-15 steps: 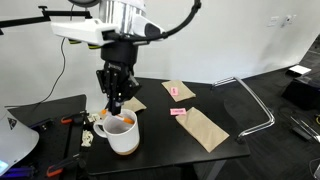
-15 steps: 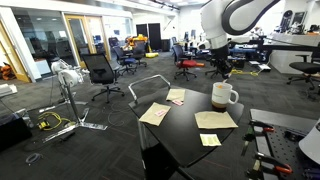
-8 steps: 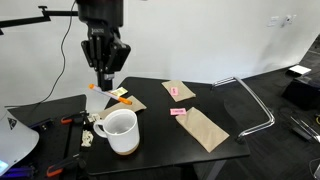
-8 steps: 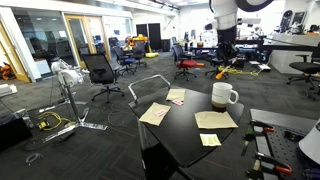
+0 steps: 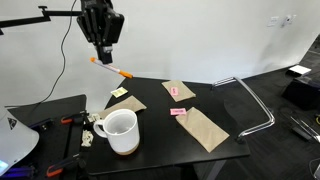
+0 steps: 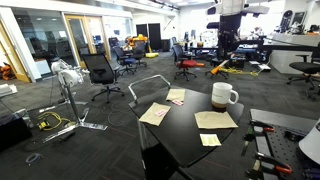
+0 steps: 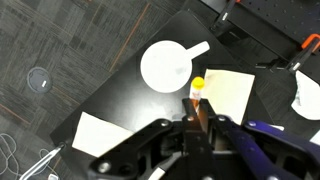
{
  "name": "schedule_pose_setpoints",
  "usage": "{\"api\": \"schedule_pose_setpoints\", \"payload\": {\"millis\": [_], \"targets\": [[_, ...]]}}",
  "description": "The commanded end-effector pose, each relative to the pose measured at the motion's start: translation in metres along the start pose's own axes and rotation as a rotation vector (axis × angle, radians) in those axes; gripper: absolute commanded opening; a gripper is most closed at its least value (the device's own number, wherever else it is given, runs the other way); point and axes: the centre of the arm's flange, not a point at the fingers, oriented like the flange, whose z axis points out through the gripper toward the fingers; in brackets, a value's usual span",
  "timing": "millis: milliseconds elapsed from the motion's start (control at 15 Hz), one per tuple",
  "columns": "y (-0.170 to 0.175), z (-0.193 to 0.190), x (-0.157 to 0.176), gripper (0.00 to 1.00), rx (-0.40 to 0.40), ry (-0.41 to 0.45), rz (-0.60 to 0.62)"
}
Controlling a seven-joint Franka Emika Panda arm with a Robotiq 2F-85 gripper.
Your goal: Remove the marker from the mug cup
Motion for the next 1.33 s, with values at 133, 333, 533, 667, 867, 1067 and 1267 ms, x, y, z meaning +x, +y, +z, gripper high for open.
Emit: {"api": "schedule_pose_setpoints", "payload": {"millis": [133,333,533,667,867,1067,1267], "targets": [[-0.035,0.002,0.035,0.03,0.045,0.124,0.002],[-0.058,0.019,0.054,0.03,0.086,0.166,0.044],[-0.086,0.046,0.071,0.03,0.12,0.193,0.103],[-0.105,0.063,0.08,0.03,0.132,0.212,0.139],[-0.13,0.084,0.095,0.03,0.127,0.254,0.19],[-0.147,0.092,0.107,0.03,0.096,0.319,0.244],[-0.156,0.096,0.117,0.03,0.09,0.363,0.28]]}}
